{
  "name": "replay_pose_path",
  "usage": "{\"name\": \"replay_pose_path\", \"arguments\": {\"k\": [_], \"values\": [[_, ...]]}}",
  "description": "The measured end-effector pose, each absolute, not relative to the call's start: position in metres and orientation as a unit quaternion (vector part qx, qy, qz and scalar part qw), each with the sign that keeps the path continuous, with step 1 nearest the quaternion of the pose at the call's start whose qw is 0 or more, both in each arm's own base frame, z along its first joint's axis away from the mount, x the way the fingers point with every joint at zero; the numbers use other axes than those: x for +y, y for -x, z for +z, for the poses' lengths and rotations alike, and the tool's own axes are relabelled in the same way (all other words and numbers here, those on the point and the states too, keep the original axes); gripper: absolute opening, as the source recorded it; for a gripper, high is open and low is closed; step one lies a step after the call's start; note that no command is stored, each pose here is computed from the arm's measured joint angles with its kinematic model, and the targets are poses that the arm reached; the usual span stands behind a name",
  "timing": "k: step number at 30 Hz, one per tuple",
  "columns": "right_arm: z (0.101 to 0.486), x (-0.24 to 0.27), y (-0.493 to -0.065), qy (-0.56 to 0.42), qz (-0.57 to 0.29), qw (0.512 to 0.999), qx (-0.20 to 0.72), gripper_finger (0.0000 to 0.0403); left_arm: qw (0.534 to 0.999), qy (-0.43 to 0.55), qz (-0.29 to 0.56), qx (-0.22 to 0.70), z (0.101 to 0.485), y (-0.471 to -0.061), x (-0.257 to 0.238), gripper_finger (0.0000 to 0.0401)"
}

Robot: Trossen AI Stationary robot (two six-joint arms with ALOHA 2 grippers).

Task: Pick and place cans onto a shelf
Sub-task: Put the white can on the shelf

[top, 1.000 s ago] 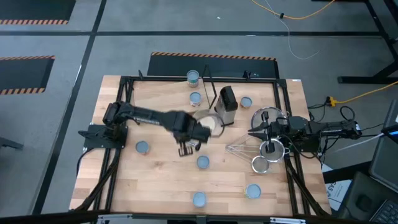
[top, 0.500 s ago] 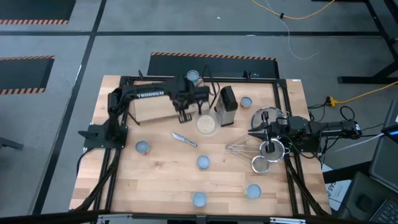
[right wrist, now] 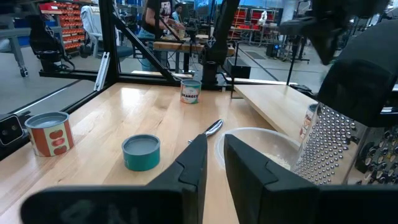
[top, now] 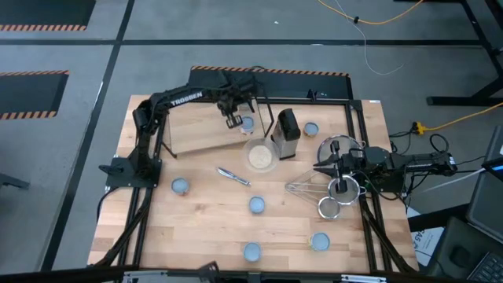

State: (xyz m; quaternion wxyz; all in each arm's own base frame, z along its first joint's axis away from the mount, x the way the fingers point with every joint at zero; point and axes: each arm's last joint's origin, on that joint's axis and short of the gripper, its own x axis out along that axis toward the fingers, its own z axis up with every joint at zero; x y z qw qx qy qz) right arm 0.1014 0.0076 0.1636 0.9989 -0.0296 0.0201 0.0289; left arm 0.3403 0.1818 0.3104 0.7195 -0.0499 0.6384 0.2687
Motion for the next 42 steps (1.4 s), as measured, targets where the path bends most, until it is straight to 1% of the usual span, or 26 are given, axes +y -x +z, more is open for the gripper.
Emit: {"name": "replay_pose_path", "arguments": {"k": [7, 12, 15, 26, 32, 42], "values": [[0.164, 0.008, -0.101, 0.03, 0.029, 0.999, 0.02, 0.0061, 0.714, 0.08, 0.3, 0.628, 0.306, -0.326, 0.211, 0.0], [0.164, 0.008, -0.101, 0.03, 0.029, 0.999, 0.02, 0.0061, 0.713, 0.117, 0.286, 0.629, 0.297, -0.32, 0.223, 0.0], [0.164, 0.008, -0.101, 0.03, 0.029, 0.999, 0.02, 0.0061, 0.712, 0.123, 0.29, 0.628, 0.293, -0.318, 0.228, 0.0], [0.164, 0.008, -0.101, 0.03, 0.029, 0.999, 0.02, 0.0061, 0.711, 0.145, 0.276, 0.63, 0.277, -0.315, 0.232, 0.0], [0.164, 0.008, -0.101, 0.03, 0.029, 0.999, 0.02, 0.0061, 0.702, 0.147, 0.272, 0.642, 0.264, -0.314, 0.231, 0.0], [0.164, 0.008, -0.101, 0.03, 0.029, 0.999, 0.02, 0.0061, 0.706, 0.146, 0.273, 0.637, 0.262, -0.315, 0.231, 0.0005]]}}
